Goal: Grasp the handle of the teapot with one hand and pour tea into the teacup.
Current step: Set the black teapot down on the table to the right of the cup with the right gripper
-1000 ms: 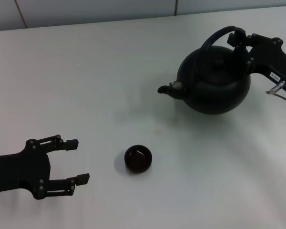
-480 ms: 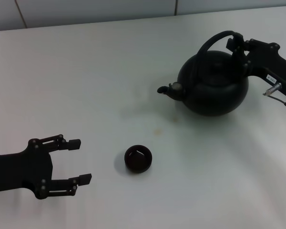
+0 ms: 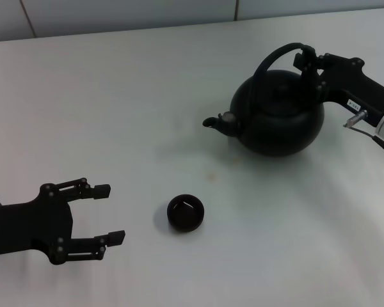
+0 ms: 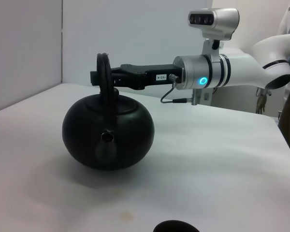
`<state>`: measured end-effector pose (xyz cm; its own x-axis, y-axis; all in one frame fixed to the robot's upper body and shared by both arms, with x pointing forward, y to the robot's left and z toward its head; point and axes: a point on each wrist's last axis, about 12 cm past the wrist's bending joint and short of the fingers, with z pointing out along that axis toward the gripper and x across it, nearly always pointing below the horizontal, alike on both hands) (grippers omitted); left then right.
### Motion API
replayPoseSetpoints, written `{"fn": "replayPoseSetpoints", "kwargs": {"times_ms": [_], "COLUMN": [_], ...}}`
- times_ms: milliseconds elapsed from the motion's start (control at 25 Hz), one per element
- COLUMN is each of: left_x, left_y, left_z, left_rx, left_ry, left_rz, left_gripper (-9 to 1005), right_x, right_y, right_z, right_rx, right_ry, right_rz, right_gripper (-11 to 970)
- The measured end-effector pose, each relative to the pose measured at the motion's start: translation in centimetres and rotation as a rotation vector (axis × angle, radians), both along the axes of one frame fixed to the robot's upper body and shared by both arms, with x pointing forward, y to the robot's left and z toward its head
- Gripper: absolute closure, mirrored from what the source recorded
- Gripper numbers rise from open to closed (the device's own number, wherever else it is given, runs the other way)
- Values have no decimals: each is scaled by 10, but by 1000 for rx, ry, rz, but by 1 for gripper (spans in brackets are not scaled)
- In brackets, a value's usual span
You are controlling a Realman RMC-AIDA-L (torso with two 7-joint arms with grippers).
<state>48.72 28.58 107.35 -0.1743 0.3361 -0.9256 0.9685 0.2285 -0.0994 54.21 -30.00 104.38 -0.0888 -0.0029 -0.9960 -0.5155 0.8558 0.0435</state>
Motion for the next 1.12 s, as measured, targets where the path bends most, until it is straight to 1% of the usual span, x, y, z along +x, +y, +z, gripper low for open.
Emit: {"fn": "replayPoseSetpoints", "kwargs": {"times_ms": [160,360,440,760,880,920,1120], "left_x": [0,2,2,2,3,3,4], "left_y": [-1,-2,-3,-2,-3,-3,-4], "left_z": [0,2,2,2,3,3,3], "left_rx": [-2,-6,-7,-10,-9,-9,-9], "left_ry": [-2,8,8,8,7,7,6], "left_rz": [2,6,6,8,7,5,3], "left_gripper": [167,167,167,167,167,167,167], "right_x": [1,5,6,7,8,11,14], "right_y": [0,1,1,0,-3,-4,-4], "right_z": [3,2,2,2,0,-2,-3], "right_rx": [3,-13,-15,-25,-24,-19,-20], "right_ry": [-14,-4,-3,4,31,57,75], "right_rz": [12,3,1,-7,-31,-52,-67], "right_gripper": [863,863,807,803,801,766,592]}}
